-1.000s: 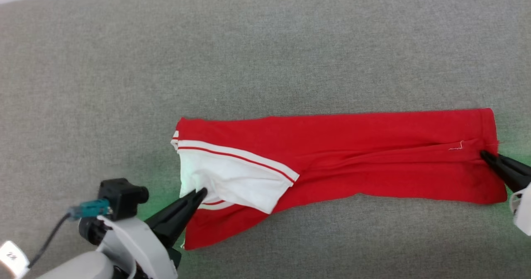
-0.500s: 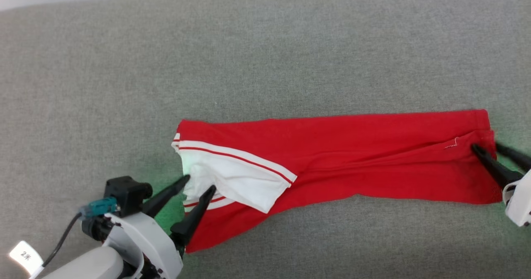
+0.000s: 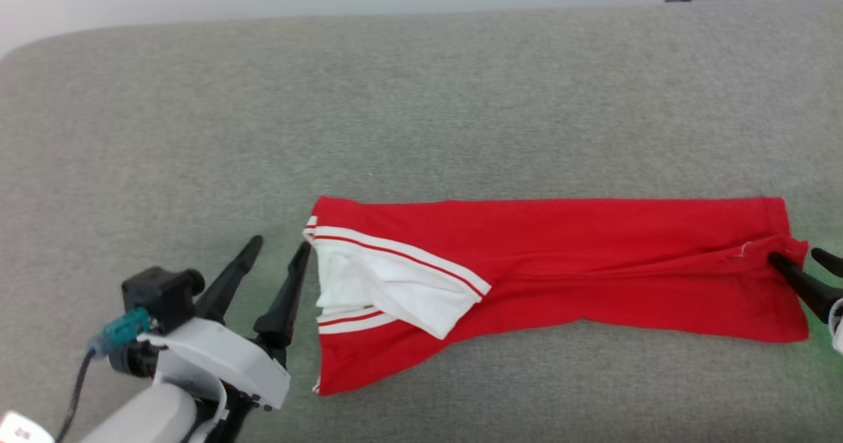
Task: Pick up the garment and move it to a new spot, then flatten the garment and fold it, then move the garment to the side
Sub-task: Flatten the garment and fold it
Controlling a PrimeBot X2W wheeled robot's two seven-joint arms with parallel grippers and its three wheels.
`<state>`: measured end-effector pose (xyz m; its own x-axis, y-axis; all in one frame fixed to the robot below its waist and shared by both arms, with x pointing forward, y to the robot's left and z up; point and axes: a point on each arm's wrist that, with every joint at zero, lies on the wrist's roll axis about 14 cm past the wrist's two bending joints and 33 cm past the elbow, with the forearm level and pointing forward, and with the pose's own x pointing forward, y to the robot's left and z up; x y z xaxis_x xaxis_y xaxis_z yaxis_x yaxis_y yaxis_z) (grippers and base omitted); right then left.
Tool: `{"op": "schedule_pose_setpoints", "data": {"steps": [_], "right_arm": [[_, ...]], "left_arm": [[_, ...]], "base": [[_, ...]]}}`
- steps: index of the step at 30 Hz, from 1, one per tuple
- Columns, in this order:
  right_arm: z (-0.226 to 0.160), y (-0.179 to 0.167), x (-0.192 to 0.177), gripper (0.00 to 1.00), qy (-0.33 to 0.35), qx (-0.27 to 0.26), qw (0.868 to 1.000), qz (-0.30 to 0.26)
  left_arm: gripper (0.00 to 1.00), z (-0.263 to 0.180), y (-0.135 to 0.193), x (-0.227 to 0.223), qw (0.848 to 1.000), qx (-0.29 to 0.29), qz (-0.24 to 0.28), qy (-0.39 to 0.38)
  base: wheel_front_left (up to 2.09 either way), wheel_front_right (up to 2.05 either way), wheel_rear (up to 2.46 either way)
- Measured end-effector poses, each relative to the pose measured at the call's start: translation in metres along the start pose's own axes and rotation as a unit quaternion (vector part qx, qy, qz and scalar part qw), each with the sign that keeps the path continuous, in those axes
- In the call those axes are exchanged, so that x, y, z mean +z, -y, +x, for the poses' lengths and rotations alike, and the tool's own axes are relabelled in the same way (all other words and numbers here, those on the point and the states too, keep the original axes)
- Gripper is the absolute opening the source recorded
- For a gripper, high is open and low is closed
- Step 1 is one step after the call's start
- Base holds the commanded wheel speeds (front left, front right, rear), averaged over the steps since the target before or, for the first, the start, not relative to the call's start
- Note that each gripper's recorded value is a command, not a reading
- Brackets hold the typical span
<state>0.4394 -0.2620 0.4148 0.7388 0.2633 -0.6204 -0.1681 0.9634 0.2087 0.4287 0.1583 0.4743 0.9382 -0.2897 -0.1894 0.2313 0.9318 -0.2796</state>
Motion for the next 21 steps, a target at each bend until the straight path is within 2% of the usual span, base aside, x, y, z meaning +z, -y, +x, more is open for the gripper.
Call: {"op": "schedule_pose_setpoints", "data": {"steps": [8, 12, 21], "right_arm": [[0.007, -0.003, -0.012, 1.00, -0.036, 0.000, 0.999, 0.031], [0.006, -0.009, -0.016, 1.00, -0.060, 0.006, 0.997, 0.037], [0.004, -0.008, -0.016, 1.00, -0.104, -0.002, 0.993, 0.055]], "left_arm": [[1.00, -0.032, -0.036, 0.005, 0.992, 0.111, 0.011, 0.065], [1.00, -0.049, -0.051, 0.020, 0.982, 0.146, 0.061, 0.099], [1.00, -0.065, -0.050, 0.035, 0.972, 0.154, 0.109, 0.138]], "base": [[0.00, 0.00, 0.00], [0.00, 0.00, 0.00], [0.00, 0.00, 0.00]]}}
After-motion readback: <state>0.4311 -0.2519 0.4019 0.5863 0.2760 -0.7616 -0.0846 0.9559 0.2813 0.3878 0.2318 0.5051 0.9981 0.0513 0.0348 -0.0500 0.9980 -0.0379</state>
